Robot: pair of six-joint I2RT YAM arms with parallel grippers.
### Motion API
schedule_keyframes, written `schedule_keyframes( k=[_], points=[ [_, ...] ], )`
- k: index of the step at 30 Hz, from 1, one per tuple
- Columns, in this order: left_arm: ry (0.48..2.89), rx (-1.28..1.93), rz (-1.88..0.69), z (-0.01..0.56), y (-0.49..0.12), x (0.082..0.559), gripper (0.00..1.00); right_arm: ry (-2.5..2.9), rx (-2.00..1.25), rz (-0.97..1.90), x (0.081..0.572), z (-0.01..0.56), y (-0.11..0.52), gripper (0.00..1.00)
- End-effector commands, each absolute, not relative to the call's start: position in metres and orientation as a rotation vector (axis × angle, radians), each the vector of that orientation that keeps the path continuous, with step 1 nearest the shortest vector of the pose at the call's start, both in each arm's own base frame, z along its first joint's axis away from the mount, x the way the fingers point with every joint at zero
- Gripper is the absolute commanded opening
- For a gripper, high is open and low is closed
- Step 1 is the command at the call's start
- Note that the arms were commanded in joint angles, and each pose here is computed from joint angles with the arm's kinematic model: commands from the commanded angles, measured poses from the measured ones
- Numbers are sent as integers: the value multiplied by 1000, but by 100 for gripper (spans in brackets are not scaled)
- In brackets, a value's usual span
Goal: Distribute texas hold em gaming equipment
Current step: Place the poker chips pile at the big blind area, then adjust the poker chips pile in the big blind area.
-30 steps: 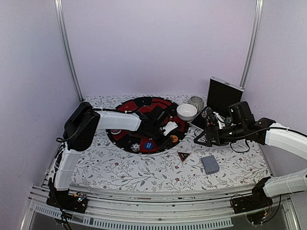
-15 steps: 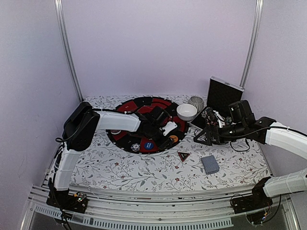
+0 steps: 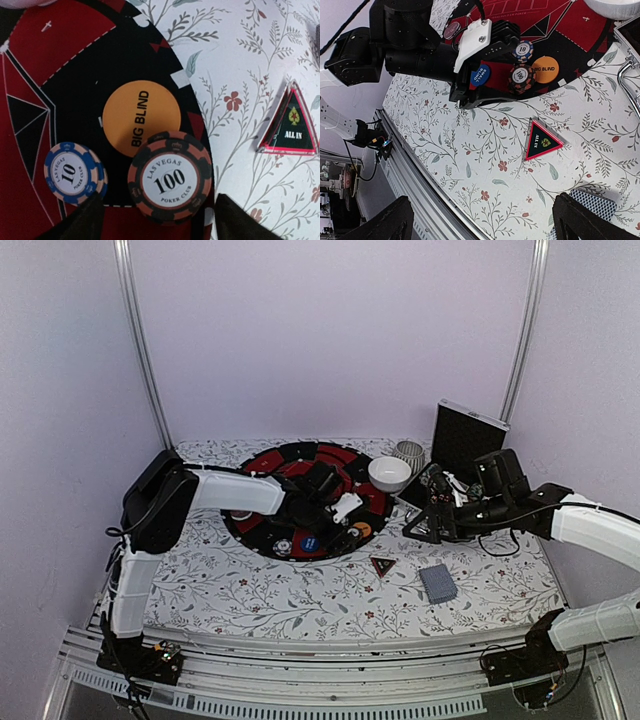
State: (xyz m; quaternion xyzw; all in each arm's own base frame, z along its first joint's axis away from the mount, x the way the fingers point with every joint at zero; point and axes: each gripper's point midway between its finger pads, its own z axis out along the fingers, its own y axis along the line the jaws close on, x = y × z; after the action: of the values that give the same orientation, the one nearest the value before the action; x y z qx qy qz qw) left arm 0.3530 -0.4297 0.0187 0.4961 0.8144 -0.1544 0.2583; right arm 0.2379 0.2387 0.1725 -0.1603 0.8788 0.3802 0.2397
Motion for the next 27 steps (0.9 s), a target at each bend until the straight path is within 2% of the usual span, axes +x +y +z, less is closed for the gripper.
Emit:
schedule_keyframes(
  k=[1, 10, 16, 22, 27],
  points=[
    [2153, 1316, -450, 51, -427, 356, 92, 2381, -419, 1026, 250, 184, 241, 99],
    [1988, 1255, -639, 142, -415, 324, 93, 2430, -366, 778, 292, 175, 241, 99],
    [2031, 1038, -676, 195, -352, 315, 94, 2533, -463, 549, 320, 136, 270, 99],
    [2057, 753, -556, 245, -263, 332, 96, 2572, -643, 375, 346, 108, 317, 99],
    [1999, 715, -485, 256, -230, 323, 98, 2595, -786, 314, 354, 82, 346, 99]
  ],
)
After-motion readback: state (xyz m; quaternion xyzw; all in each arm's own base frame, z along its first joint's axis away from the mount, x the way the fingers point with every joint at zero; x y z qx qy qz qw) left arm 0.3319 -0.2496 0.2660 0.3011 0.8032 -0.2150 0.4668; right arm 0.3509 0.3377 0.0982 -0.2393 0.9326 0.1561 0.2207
